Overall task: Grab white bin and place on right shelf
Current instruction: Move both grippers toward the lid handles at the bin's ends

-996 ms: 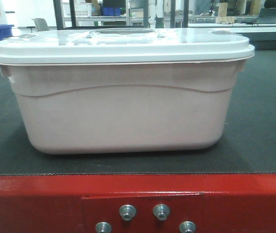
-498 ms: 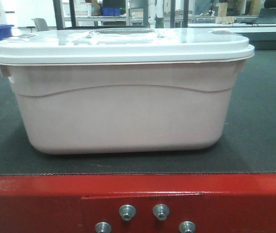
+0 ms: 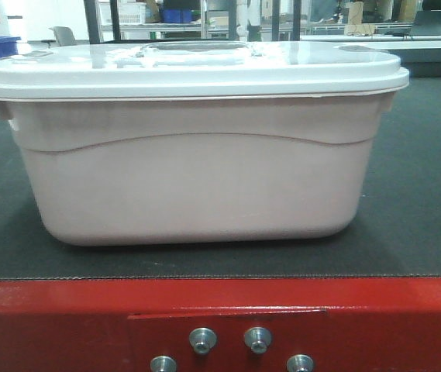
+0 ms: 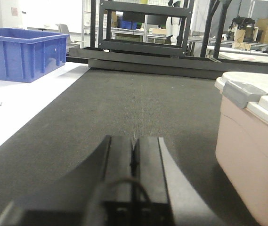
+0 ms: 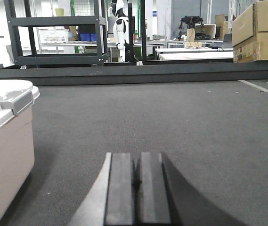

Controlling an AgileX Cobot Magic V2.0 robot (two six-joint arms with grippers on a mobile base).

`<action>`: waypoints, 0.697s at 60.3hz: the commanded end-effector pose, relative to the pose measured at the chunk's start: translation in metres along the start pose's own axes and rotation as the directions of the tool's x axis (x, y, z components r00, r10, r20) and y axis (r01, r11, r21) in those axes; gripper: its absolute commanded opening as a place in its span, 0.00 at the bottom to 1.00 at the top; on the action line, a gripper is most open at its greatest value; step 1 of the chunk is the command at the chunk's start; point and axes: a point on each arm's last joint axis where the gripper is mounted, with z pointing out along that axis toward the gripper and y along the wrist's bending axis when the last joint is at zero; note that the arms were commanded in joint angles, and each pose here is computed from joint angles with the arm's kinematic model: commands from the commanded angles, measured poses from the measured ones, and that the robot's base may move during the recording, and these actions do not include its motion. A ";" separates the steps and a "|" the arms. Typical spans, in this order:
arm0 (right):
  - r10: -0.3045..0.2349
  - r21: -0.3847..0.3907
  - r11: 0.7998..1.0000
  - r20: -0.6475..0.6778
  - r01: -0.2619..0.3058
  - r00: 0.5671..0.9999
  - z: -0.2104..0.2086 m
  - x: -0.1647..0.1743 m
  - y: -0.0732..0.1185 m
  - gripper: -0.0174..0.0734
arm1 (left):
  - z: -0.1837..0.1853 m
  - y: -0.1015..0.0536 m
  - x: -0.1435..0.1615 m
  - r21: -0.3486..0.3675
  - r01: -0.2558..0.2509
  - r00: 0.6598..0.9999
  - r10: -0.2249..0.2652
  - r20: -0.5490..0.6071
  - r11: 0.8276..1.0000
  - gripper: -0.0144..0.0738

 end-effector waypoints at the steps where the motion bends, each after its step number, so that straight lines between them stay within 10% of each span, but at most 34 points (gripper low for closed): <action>1: -0.006 -0.010 1.000 0.137 0.007 0.991 -0.002 -0.015 0.001 0.23 | -0.004 0.000 -0.037 -0.004 0.009 0.985 -0.008 0.170 1.000 0.03; 20: 0.003 -0.020 1.000 0.257 0.002 0.966 0.005 -0.105 0.009 0.25 | 0.017 -0.005 -0.135 0.012 -0.002 0.989 0.000 0.147 1.000 0.16; 32: 0.002 -0.013 1.000 0.172 0.000 0.985 0.049 -0.143 0.012 0.58 | 0.071 -0.008 -0.169 0.022 0.007 0.999 -0.006 -0.042 1.000 0.59; 42: 0.001 0.003 1.000 0.007 -0.001 1.000 0.096 -0.140 0.012 0.81 | 0.119 -0.016 -0.169 0.067 0.047 0.975 -0.031 -0.219 0.997 0.62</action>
